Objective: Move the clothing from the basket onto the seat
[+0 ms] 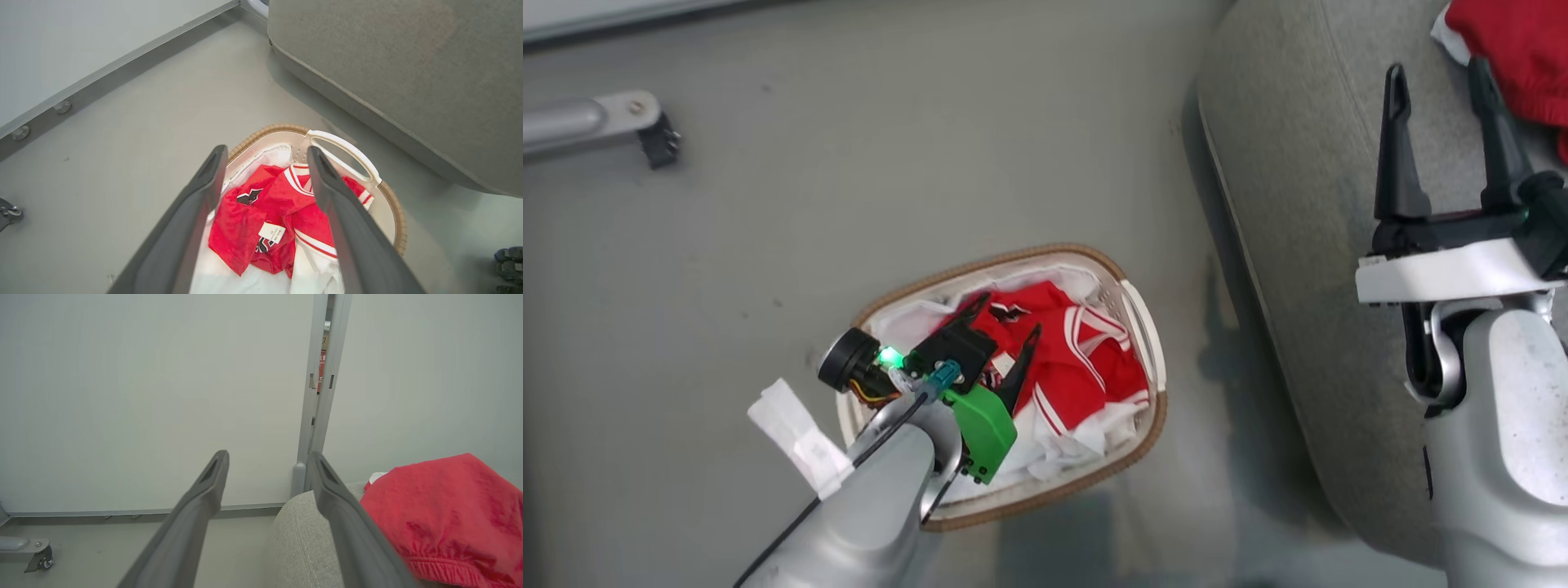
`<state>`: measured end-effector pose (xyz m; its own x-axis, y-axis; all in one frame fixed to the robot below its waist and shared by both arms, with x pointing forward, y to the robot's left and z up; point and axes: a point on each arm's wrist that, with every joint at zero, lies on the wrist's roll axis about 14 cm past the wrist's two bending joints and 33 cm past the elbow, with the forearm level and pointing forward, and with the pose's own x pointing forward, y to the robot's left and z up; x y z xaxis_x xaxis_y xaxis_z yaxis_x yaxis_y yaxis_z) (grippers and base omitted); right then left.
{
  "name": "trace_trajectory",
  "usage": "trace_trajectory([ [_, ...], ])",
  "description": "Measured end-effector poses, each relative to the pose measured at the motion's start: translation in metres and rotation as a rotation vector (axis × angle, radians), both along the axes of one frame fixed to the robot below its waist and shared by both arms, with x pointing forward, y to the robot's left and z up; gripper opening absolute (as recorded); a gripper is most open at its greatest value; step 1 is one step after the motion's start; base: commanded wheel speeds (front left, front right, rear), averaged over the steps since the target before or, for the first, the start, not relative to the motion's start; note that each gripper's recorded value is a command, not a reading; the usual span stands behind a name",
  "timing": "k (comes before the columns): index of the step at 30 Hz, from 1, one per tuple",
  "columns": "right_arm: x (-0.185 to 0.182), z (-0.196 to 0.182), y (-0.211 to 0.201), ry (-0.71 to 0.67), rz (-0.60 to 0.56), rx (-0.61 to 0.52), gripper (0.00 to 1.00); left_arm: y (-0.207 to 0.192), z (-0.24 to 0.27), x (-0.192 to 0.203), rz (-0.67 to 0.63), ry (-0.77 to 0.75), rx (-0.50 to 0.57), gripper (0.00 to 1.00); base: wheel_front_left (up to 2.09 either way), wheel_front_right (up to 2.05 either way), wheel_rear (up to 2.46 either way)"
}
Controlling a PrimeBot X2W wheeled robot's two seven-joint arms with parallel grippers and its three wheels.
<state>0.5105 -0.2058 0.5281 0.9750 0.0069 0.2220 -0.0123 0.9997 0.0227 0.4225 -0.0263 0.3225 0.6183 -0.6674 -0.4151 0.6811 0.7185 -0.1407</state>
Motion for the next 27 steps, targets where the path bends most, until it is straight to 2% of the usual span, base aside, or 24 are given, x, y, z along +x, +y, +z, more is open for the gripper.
trace_trajectory([
  [13, 0.02, -0.064, -0.033, 0.101, -0.064, 0.056, 1.0, -0.022, -0.124, -0.025, -0.304, 0.194, 0.19, 1.0, 0.0, 0.0, 0.0],
  [27, 0.032, -0.112, -0.05, 0.183, -0.089, 0.018, 1.0, -0.048, -0.197, -0.031, -0.393, 0.321, 0.213, 1.0, 0.0, 0.0, 0.0],
])
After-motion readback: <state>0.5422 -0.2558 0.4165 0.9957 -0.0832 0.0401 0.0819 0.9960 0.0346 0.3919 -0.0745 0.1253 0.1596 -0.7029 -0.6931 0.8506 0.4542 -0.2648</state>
